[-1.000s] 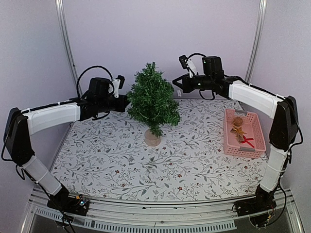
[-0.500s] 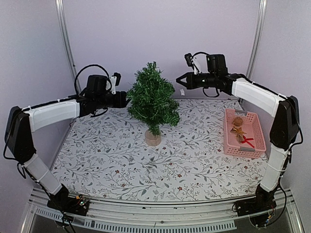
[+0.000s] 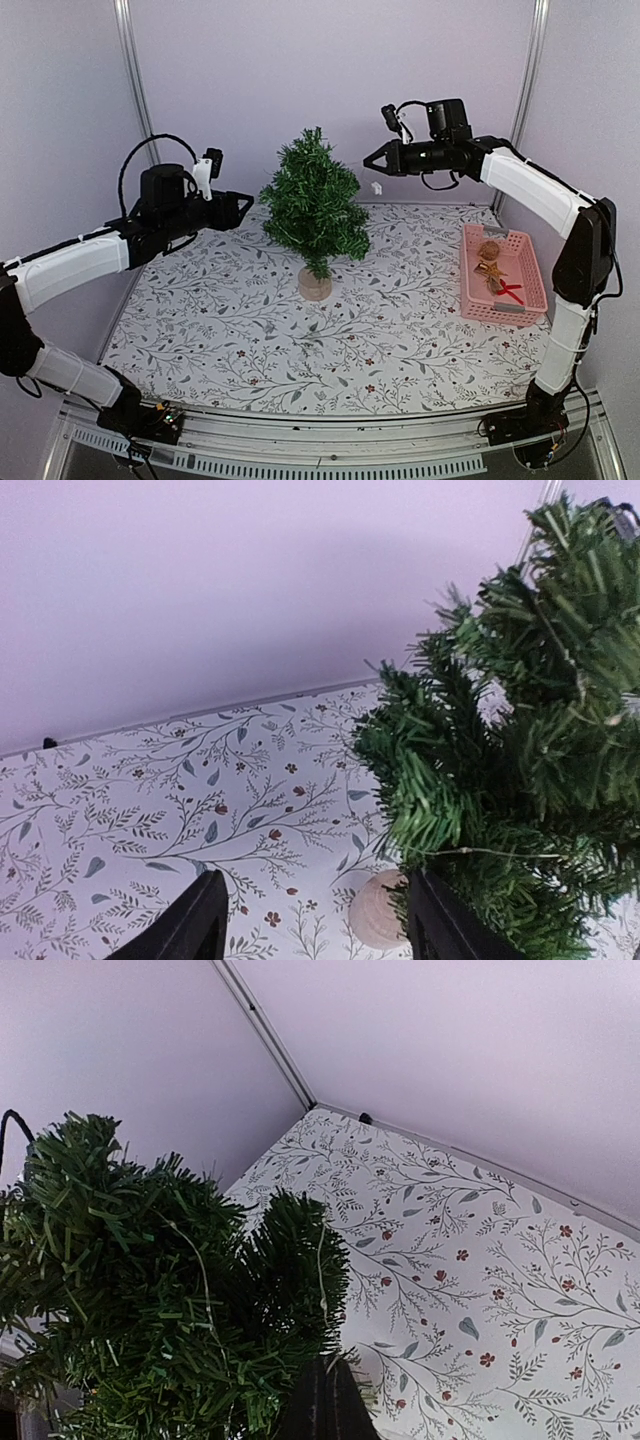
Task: Decorate the small christmas tree
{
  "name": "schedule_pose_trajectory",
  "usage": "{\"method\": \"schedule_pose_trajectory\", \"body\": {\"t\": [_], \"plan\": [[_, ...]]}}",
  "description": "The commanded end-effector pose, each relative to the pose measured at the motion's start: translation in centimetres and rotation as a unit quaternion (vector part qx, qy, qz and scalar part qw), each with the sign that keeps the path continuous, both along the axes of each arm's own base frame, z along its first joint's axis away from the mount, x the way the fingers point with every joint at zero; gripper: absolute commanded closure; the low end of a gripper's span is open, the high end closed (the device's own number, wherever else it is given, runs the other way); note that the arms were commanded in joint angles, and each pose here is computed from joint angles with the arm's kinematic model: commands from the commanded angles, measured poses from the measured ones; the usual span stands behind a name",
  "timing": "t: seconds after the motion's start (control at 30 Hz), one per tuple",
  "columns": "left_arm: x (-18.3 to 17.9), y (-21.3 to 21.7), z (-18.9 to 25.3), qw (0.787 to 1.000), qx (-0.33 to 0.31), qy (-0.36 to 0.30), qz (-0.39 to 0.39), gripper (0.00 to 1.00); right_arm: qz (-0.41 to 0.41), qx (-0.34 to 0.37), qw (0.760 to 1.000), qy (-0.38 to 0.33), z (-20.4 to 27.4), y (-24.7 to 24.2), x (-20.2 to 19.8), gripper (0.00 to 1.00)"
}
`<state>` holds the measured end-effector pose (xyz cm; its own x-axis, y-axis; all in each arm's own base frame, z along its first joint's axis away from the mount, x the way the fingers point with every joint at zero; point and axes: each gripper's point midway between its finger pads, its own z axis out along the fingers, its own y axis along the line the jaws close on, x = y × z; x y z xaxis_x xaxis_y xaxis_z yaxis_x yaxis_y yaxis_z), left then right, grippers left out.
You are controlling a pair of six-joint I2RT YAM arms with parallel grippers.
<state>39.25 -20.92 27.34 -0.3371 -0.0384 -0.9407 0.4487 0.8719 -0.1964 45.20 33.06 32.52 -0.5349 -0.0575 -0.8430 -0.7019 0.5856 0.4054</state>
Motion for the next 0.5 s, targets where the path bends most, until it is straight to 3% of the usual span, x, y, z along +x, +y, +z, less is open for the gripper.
{"method": "schedule_pose_trajectory", "body": {"t": [0.0,0.47], "plan": [[-0.6,-0.1,1.8,0.999,-0.003,-0.044,-0.024,0.38,0.004,0.0,0.998,0.07,-1.4,-0.3,-0.5,1.0],[-4.4,-4.2,2.8,0.987,-0.002,-0.097,-0.13,0.42,0.014,0.003,0.981,0.194,-4.3,-0.3,-2.7,1.0]]}}
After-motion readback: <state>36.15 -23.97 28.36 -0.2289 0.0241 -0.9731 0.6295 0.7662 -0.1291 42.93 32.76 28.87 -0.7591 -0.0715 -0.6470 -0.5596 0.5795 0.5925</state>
